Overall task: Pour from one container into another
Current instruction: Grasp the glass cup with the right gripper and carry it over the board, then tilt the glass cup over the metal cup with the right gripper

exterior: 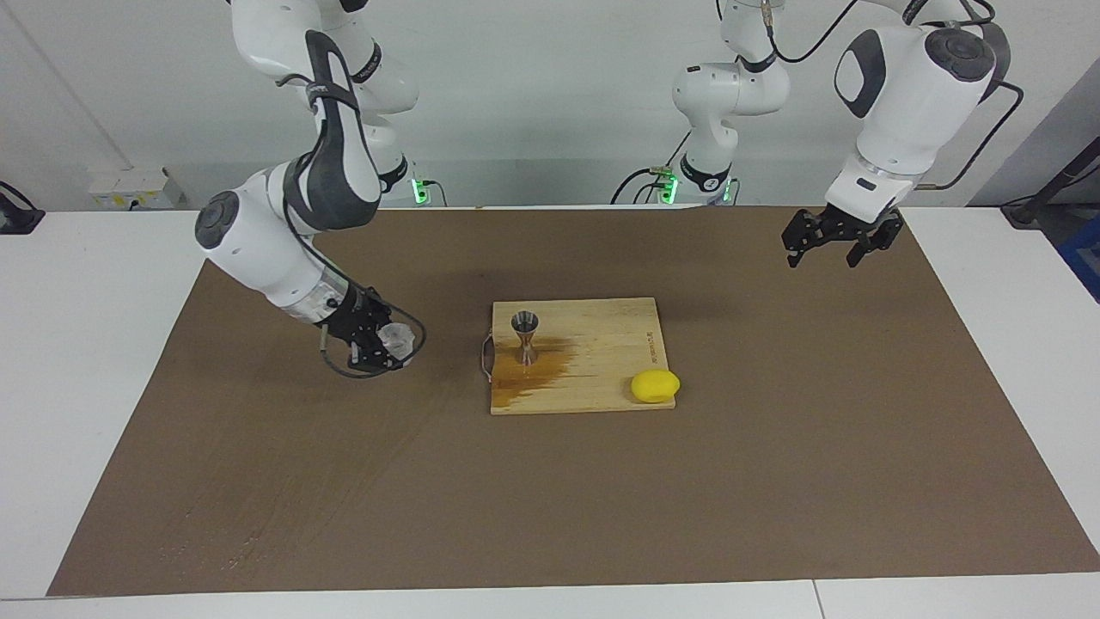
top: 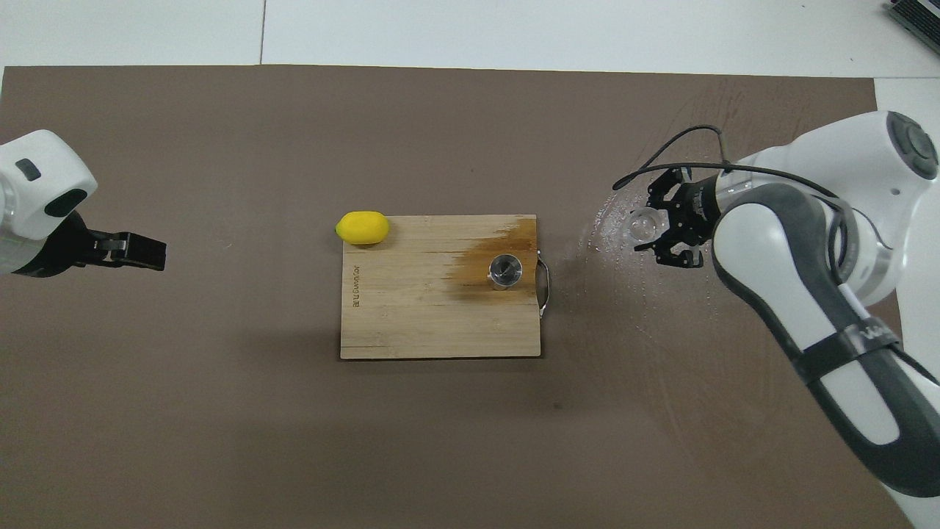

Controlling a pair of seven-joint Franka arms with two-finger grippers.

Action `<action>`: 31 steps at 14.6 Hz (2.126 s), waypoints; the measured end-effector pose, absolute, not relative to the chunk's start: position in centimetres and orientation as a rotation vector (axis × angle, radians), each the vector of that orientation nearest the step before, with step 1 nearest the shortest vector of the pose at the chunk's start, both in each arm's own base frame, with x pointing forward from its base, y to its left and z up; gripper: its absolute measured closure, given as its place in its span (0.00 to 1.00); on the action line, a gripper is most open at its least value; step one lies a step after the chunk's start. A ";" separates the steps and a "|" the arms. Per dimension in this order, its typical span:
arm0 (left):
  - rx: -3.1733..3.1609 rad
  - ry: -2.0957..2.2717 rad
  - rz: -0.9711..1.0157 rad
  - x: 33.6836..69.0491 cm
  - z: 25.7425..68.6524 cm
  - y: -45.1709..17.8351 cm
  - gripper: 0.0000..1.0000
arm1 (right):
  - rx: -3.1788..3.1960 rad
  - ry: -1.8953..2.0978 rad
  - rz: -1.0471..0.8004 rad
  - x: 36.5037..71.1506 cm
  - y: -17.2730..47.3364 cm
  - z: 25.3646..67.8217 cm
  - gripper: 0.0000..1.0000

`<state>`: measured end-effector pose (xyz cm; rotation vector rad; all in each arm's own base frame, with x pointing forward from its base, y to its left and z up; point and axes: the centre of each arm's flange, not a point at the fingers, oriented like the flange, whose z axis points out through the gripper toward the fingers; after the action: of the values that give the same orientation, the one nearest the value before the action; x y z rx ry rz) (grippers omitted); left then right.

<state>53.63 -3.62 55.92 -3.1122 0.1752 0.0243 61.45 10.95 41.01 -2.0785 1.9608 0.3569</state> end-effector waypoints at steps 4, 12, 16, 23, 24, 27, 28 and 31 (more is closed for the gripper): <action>-3.125 0.141 0.065 53.2 59.2 -2.1 0.00 | -2.141 1.970 0.206 61.4 18.8 41.6 0.49; -3.129 0.120 0.082 53.3 60.5 -1.3 0.00 | -2.368 1.867 -0.053 59.7 26.0 42.8 0.49; -3.173 0.112 0.076 53.2 61.8 -1.4 0.00 | -2.515 1.796 -0.152 58.3 28.6 43.0 0.49; -3.176 0.115 0.093 52.7 63.3 -1.5 0.00 | -2.611 1.688 -0.347 57.1 31.8 44.2 0.49; -3.176 0.116 0.095 52.7 63.2 -1.5 0.00 | -2.632 1.671 -0.369 56.8 32.2 44.2 0.49; -3.176 0.117 0.096 52.7 63.2 -1.5 0.00 | -2.673 1.638 -0.421 56.4 32.7 43.9 0.49; -3.176 0.118 0.096 52.7 63.2 -1.6 0.00 | -2.687 1.628 -0.436 56.2 32.8 43.7 0.49; -3.175 0.126 0.100 52.6 63.2 -1.8 0.00 | -2.734 1.589 -0.492 55.7 33.1 43.0 0.49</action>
<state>52.65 -1.85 63.19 -3.1751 0.1257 0.1002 55.72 33.14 43.02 -2.7343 1.5889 -0.4921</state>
